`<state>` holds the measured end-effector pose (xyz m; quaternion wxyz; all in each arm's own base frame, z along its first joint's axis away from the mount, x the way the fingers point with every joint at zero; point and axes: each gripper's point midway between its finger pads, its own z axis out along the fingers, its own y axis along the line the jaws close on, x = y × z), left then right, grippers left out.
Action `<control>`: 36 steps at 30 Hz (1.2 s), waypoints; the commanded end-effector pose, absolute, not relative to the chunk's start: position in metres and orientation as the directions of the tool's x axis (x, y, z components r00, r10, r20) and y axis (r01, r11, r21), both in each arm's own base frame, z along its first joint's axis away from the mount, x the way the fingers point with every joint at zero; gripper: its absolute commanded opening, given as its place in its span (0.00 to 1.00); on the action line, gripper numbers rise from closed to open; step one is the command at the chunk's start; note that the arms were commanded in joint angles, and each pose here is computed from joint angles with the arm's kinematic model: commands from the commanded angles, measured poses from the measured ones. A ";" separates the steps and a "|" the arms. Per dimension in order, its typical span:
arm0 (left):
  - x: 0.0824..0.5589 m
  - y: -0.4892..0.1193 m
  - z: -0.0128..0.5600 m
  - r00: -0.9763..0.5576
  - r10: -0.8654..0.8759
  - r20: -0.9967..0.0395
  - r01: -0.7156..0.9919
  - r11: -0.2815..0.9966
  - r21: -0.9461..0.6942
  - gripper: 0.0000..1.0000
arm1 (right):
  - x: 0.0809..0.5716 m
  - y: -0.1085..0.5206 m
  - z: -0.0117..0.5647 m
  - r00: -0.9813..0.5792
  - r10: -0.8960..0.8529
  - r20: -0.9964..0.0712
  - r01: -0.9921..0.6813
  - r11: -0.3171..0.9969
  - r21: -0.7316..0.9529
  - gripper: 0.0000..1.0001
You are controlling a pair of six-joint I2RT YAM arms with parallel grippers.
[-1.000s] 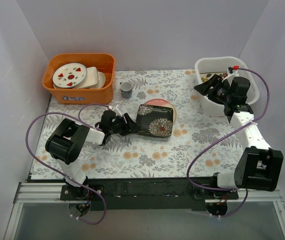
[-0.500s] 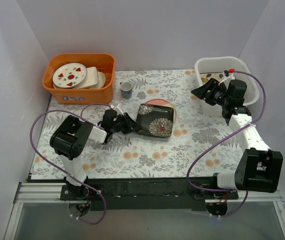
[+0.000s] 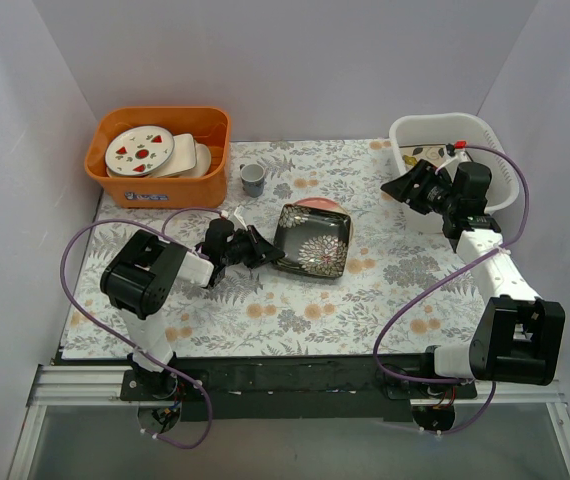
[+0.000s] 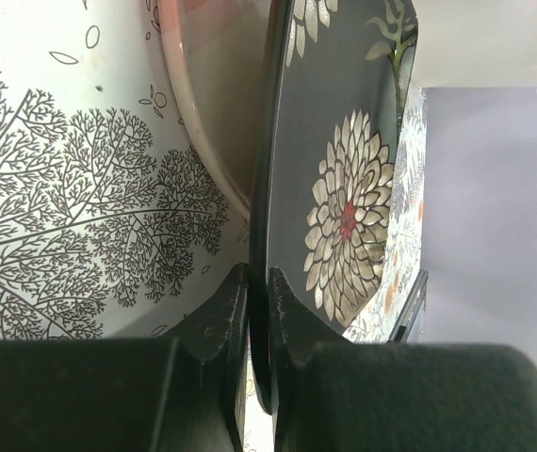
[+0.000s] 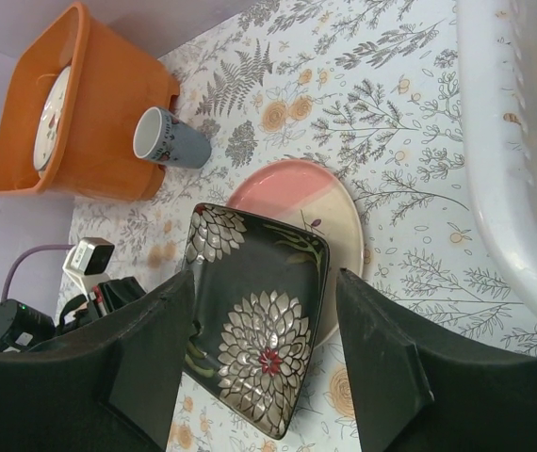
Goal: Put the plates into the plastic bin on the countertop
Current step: Pick up the plate at the center of the board.
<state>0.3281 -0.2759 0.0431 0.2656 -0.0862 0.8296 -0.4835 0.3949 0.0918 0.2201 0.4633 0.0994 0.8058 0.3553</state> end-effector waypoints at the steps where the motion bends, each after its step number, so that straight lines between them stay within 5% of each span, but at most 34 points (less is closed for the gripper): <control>1: 0.330 -0.274 0.054 -0.824 -0.378 -0.422 0.169 0.547 -0.820 0.00 | 0.394 0.097 0.230 -0.535 0.472 -0.701 -0.223 0.721 0.656 0.68; 9: 0.333 -0.277 0.078 -0.808 -0.387 -0.445 0.205 0.524 -0.827 0.00 | 0.393 0.098 0.233 -0.534 0.454 -0.713 -0.241 0.727 0.643 0.73; 16: 0.337 -0.279 0.112 -0.783 -0.393 -0.483 0.258 0.501 -0.826 0.00 | 0.390 0.105 0.230 -0.548 0.429 -0.719 -0.268 0.724 0.636 0.87; 36: 0.336 -0.278 0.218 -0.684 -0.425 -0.593 0.408 0.451 -0.794 0.00 | 0.387 0.124 0.217 -0.620 0.395 -0.678 -0.306 0.674 0.672 0.88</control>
